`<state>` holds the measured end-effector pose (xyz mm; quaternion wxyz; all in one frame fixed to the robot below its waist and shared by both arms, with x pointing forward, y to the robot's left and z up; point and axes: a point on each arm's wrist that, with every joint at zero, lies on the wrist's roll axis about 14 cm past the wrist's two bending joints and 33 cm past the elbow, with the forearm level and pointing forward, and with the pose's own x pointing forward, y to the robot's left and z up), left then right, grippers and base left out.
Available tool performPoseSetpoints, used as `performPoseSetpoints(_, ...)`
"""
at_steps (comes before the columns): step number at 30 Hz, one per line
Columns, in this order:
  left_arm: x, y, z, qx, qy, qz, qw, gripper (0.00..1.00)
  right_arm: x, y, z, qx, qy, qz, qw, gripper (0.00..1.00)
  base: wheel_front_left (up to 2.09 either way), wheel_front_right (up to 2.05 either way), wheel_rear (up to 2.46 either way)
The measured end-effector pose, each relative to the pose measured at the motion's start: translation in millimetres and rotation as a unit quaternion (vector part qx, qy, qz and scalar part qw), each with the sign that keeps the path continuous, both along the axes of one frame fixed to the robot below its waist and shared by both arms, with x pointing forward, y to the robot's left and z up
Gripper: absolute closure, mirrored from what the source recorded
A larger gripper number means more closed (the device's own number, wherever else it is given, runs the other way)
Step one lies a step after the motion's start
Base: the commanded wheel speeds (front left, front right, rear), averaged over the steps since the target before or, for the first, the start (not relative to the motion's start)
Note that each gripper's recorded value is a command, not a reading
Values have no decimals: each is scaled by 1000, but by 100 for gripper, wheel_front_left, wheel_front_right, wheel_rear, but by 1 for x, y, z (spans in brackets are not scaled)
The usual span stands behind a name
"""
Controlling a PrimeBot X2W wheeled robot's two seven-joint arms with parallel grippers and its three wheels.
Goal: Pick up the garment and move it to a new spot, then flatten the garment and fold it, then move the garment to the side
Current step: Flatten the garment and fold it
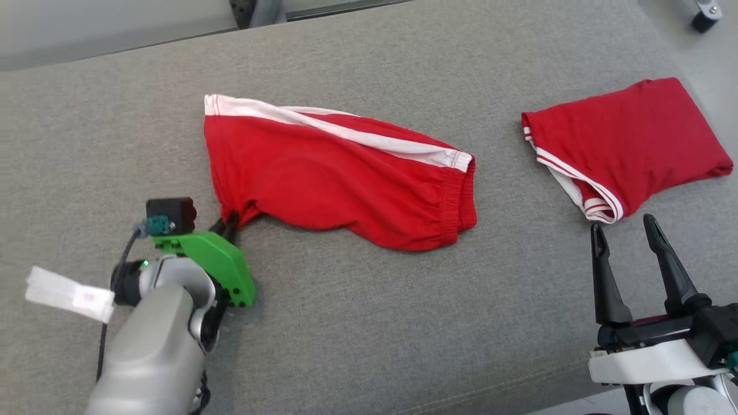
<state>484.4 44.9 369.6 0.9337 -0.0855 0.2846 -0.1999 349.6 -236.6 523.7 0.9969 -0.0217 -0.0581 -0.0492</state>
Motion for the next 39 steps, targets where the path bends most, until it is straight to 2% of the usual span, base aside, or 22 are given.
performPoseSetpoints(5, -37, 21, -3, -42, -7, 75, 996, 100, 10, 15, 6, -1, -12, 32, 999, 0, 0, 0, 0)
performPoseSetpoints(10, -66, 42, -1, -59, -8, 123, 991, 100, 15, 26, 3, 0, -10, 53, 999, 0, 0, 0, 0)
performPoseSetpoints(19, -122, 64, 13, -59, 8, 165, 985, 100, 25, 55, 1, 8, -10, 102, 995, 0, 0, 0, 0)
performPoseSetpoints(20, -125, 66, 15, -54, 3, 166, 985, 86, 25, 59, 0, 9, -9, 108, 994, 0, 0, 0, 0)
performPoseSetpoints(21, -125, 69, 19, -46, -8, 168, 985, 57, 26, 63, -1, 10, -7, 115, 993, 0, 0, 0, 0)
performPoseSetpoints(22, -124, 72, 24, -37, -25, 167, 985, 14, 26, 66, -3, 11, -4, 120, 993, 0, 0, 0, 0)
performPoseSetpoints(23, -122, 77, 30, -33, -44, 176, 983, 0, 26, 70, -4, 12, -3, 126, 992, 0, 0, 0, 0)
performPoseSetpoints(26, -117, 95, 46, -5, -111, 203, 973, 0, 31, 75, -4, 11, -4, 139, 990, 0, 0, 0, 0)
performPoseSetpoints(30, -123, 113, 54, 33, -150, 224, 962, 0, 38, 80, -14, -1, 13, 159, 987, 0, 0, 0, 0)
performPoseSetpoints(36, -113, 125, 94, 32, -227, 248, 941, 0, 67, 94, -36, -19, 63, 198, 978, 0, 0, 0, 0)
performPoseSetpoints(39, -116, 127, 93, 32, -228, 253, 940, 0, 84, 106, -41, -19, 78, 215, 973, 0, 0, 0, 0)
